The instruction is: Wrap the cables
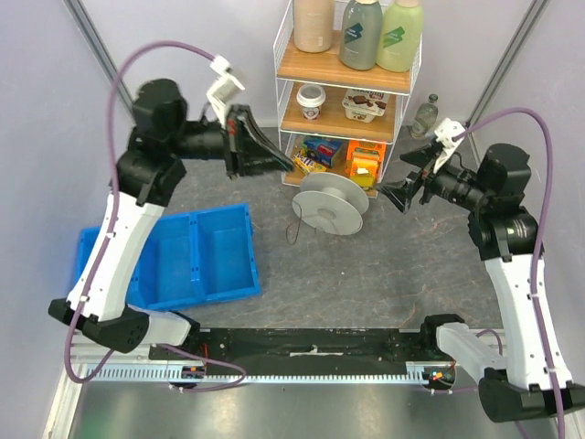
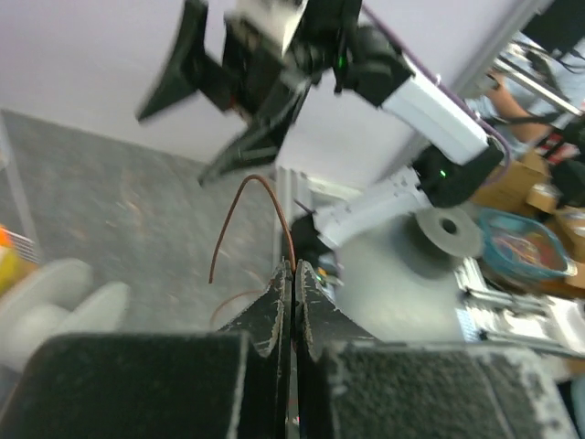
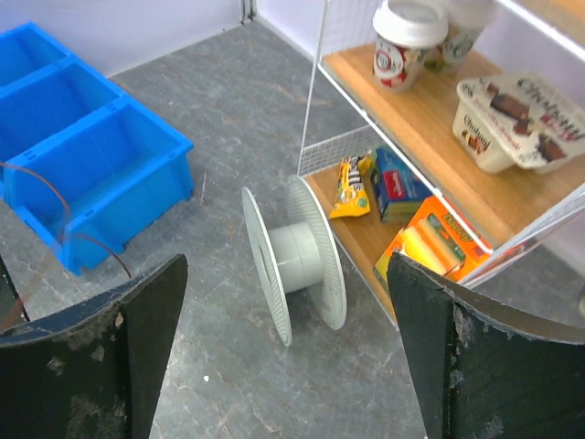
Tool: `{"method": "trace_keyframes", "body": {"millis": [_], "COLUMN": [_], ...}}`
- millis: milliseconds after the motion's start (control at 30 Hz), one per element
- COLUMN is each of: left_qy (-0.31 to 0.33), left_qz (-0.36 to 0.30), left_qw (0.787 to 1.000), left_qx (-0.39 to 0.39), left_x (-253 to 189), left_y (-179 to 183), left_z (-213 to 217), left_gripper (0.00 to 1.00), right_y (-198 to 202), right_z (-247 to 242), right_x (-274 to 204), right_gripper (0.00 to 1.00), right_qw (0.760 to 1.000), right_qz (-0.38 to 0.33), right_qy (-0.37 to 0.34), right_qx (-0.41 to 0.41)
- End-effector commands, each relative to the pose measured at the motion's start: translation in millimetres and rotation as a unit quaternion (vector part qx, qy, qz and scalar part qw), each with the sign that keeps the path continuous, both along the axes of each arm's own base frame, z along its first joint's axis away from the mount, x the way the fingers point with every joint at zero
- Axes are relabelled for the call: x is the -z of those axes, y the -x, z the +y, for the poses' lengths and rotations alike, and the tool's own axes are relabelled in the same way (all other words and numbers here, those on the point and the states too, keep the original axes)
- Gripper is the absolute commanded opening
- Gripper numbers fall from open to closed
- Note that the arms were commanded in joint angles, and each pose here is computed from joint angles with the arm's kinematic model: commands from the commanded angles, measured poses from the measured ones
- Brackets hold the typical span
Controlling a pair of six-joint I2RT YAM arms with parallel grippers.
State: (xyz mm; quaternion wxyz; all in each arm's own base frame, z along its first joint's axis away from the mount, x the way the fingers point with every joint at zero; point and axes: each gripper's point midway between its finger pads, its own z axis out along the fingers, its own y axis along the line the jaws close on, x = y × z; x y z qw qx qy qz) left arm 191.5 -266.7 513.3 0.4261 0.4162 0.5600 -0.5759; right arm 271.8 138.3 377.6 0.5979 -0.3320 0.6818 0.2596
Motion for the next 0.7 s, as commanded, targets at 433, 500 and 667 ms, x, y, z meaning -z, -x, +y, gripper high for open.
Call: {"method": "trace_keyframes", "body": {"millis": [433, 500, 667], "left_qy": [-0.126, -0.122, -0.1], "left_qz": [-0.001, 0.0, 0.009], "left_qw": [0.986, 0.987, 0.99], "left_qx": [0.107, 0.106, 0.099], "left_x": [110, 108, 101], "left_y": [47, 43, 38], "left_z": [-65, -70, -76], "left_gripper": [0.02, 0.02, 0.02], "right_y": [63, 70, 85], "right_z": [44, 50, 56], "right_x": [-20, -17, -4], "right_gripper": [0.97, 0.96, 0.95], "right_qw": [0.985, 0.983, 0.979], "right_qz": [-0.02, -0.019, -0.016], "right_qy": [-0.019, -0.016, -0.006], "right_qx": [-0.172, -0.184, -0.203]}}
